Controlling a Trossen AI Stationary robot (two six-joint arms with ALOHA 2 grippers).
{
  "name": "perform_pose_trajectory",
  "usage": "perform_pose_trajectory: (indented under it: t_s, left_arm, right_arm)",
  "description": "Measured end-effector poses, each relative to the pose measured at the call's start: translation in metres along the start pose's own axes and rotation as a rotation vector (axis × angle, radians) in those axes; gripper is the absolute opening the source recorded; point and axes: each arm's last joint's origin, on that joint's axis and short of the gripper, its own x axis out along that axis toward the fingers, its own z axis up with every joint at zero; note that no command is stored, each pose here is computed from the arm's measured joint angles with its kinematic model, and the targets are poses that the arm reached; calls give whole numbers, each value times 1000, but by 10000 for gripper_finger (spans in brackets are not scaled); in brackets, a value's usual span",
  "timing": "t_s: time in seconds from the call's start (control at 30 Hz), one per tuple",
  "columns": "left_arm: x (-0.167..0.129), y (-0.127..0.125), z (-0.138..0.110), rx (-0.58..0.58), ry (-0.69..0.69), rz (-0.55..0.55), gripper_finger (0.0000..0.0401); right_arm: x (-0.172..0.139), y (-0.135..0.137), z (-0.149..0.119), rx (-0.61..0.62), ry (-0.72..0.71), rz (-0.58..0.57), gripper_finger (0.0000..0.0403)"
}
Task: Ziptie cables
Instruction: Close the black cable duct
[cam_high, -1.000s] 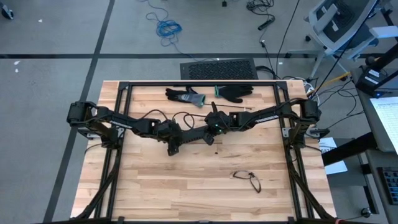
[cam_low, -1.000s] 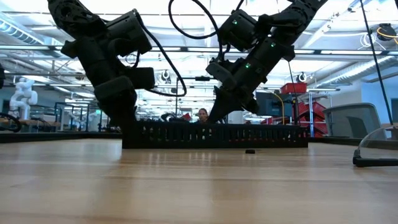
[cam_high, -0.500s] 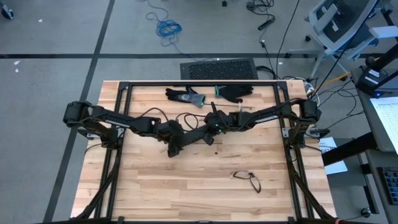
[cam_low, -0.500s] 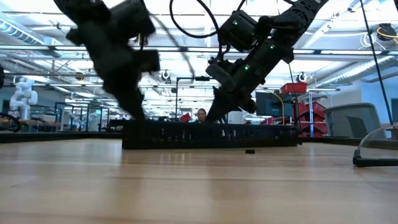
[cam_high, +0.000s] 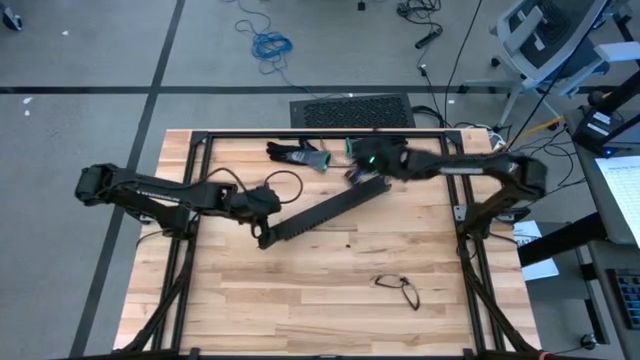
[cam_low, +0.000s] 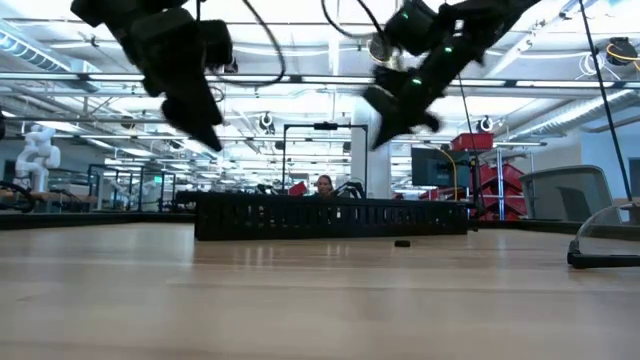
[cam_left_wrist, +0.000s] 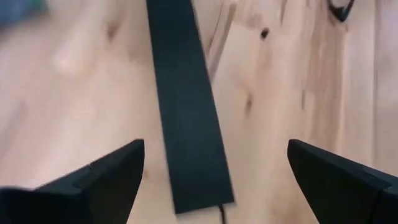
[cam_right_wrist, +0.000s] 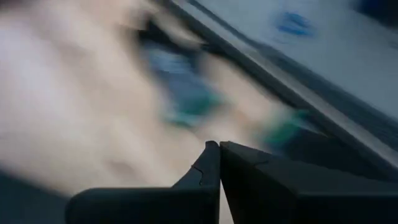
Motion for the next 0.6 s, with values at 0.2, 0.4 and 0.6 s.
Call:
perform_pose_trajectory:
  t_s: [0.2, 0.4, 0.6]
  left_arm:
    - [6, -4, -17, -130, 86, -8, 384]
    - [5, -21, -40, -233, 95, 19, 384]
    - [-5, -33, -56, -298, 117, 60, 383]
  right_arm:
    - [-16, -82, -22, -10, 370, -331, 0]
    - [-11, -111, -52, 37, 500, -349, 0]
    - [-5, -111, -59, 36, 459, -313, 0]
